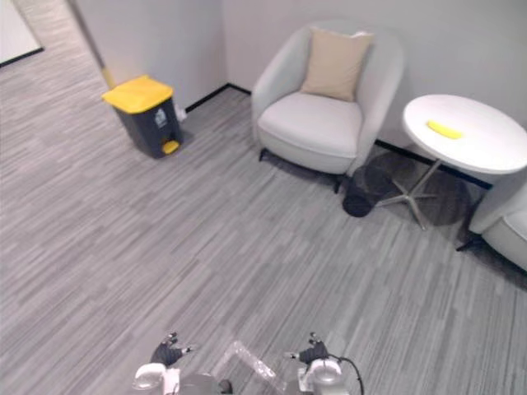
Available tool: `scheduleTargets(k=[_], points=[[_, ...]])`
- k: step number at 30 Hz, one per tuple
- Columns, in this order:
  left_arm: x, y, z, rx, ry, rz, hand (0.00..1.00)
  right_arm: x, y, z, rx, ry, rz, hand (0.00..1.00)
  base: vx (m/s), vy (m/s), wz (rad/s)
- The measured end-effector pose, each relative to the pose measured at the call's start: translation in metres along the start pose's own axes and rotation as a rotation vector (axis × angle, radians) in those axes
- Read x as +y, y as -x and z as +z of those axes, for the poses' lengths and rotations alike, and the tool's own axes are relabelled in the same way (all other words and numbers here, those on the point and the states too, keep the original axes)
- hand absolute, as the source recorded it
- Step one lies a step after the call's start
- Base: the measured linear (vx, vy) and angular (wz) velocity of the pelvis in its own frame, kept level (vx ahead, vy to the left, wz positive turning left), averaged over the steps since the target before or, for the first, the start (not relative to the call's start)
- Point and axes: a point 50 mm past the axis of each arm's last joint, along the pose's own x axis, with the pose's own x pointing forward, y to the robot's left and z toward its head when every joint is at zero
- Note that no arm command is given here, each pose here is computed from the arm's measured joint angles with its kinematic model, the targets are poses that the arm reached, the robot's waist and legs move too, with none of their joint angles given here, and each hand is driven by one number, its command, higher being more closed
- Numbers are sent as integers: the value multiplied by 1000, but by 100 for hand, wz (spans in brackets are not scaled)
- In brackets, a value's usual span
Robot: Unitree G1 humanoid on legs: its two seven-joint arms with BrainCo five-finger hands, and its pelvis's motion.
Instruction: Organize the slippers on the shoe rack
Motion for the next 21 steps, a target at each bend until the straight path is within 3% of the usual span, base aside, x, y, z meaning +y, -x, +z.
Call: scheduleTargets(k=[13,21], points=[[-10,0,8,-31,10,-38,0,-24,-3,-6,38,39,-40,0,48,-63,-52],[-10,1,4,-17,31,-39,0,-29,-1,-13,58,1,-70,0,100,126,-99]])
